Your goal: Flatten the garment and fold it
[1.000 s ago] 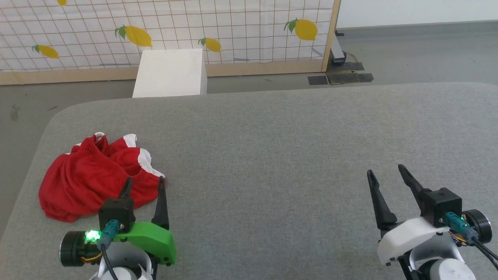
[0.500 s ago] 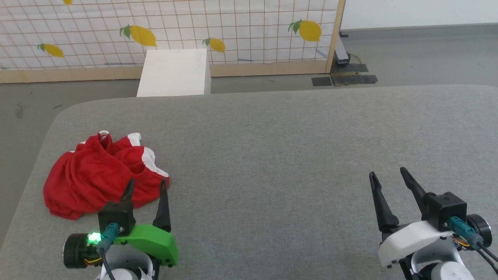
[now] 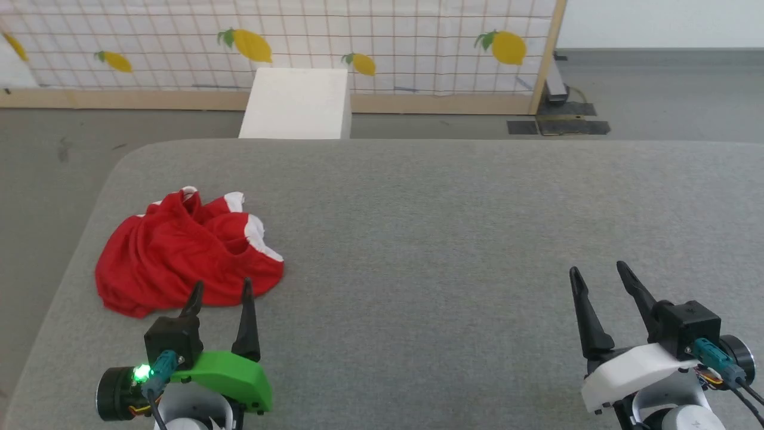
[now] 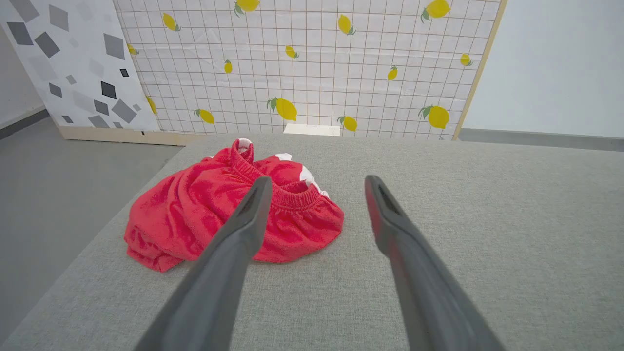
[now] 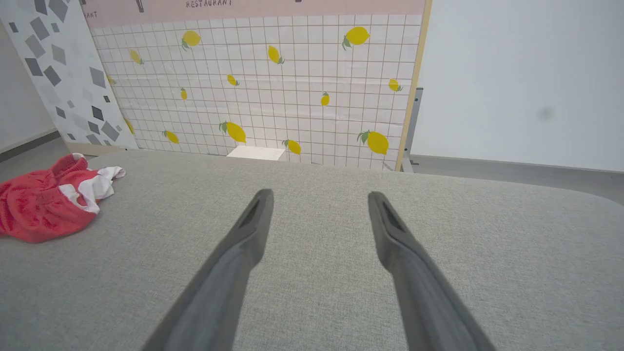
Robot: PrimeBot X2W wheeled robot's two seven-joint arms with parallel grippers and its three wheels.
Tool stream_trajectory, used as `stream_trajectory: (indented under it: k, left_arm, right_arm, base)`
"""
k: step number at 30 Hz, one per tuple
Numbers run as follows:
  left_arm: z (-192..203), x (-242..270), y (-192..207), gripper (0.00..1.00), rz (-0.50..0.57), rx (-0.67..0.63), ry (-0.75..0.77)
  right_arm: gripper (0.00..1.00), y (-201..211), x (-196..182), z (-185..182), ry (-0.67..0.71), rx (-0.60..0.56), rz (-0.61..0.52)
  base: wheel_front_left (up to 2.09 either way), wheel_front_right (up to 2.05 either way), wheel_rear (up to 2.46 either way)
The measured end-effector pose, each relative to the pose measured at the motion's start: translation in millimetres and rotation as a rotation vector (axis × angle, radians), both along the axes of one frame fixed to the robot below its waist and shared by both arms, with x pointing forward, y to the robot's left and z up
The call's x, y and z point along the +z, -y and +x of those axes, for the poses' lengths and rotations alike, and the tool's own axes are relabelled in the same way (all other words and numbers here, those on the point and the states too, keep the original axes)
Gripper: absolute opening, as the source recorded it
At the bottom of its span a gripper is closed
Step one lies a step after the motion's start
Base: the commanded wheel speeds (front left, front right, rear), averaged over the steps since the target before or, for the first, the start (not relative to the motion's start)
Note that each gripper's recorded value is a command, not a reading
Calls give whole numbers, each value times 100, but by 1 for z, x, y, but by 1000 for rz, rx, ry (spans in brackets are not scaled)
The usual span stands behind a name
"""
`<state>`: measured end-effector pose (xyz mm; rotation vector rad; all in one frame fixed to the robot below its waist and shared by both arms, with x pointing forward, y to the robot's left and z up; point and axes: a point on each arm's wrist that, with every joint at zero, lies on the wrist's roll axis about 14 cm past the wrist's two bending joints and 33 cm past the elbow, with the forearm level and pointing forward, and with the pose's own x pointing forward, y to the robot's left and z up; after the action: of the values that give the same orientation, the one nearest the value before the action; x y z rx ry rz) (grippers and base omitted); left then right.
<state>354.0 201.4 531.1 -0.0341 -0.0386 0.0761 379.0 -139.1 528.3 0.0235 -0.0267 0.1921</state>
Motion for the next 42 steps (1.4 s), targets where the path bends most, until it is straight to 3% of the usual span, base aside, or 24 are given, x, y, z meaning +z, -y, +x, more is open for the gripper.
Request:
stream_trajectory:
  k: [42]
  left_arm:
    - [-81, -18, -78, 100, -70, 304, 16]
  right_arm:
    - [100, -95, -23, 15, -37, 268, 72]
  base:
    - [0, 0, 0]
